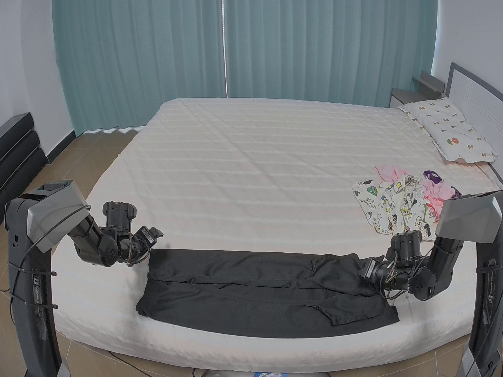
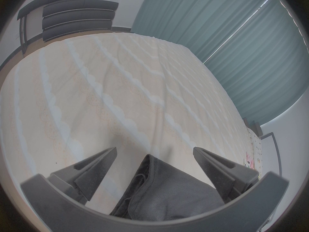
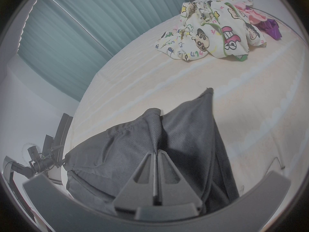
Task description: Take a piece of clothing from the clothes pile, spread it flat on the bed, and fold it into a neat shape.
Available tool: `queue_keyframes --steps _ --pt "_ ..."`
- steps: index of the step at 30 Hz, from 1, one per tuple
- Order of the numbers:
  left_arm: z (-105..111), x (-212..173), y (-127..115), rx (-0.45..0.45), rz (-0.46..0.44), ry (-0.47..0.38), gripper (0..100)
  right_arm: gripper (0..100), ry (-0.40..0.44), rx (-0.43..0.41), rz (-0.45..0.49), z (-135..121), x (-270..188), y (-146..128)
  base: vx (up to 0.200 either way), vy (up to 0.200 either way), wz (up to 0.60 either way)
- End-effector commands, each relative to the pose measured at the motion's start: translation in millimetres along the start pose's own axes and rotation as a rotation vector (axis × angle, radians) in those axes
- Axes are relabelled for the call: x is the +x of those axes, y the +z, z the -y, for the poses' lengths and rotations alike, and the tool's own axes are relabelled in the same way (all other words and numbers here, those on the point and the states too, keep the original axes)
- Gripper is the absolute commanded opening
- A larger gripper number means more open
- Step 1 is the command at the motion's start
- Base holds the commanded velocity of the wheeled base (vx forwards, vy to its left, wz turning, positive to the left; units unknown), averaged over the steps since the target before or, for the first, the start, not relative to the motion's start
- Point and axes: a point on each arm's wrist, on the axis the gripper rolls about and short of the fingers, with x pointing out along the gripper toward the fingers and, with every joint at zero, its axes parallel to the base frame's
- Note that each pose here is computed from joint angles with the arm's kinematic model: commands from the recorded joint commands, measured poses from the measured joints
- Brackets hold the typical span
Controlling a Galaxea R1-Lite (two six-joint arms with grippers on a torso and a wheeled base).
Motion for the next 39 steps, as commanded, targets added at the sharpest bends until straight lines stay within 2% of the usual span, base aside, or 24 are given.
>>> queue_keyframes --steps 1,12,13,22,23,28,32,39 --pt "-1.0 0.4 -1.8 0.002 -0.007 0.005 100 0 -0.009 0.015 0.011 3.8 -15.0 3.9 0.0 0.0 0.0" --pt "-1.5 0.3 -1.3 0.002 -0.006 0.006 100 0 -0.025 0.017 -0.016 9.2 -20.3 -2.4 0.0 0.0 0.0" --pt "-1.9 0.3 -1.7 0.004 -0.008 0.008 100 100 -0.027 0.015 -0.022 9.9 -20.8 -3.6 0.0 0.0 0.0" --pt "-2.1 -12.0 1.0 0.045 -0.029 0.029 100 100 -0.007 0.028 0.011 6.3 -30.3 1.9 0.0 0.0 0.0" --pt "-3.1 -18.6 -1.0 0.086 -0.057 0.02 100 100 -0.004 0.031 0.025 8.2 -32.3 2.7 0.0 0.0 0.0" --pt "-5.9 -33.1 -8.1 0.154 -0.161 -0.078 100 100 0.001 0.031 0.038 10.0 -32.4 1.5 0.0 0.0 0.0" --pt "-3.1 -30.5 -6.3 0.167 -0.145 -0.106 100 100 0.002 0.03 0.037 9.7 -31.8 1.3 0.0 0.0 0.0" --pt "-4.2 -22.1 -12.3 0.188 -0.166 -0.106 100 100 0.001 0.031 0.036 10.0 -31.6 1.0 0.0 0.0 0.0"
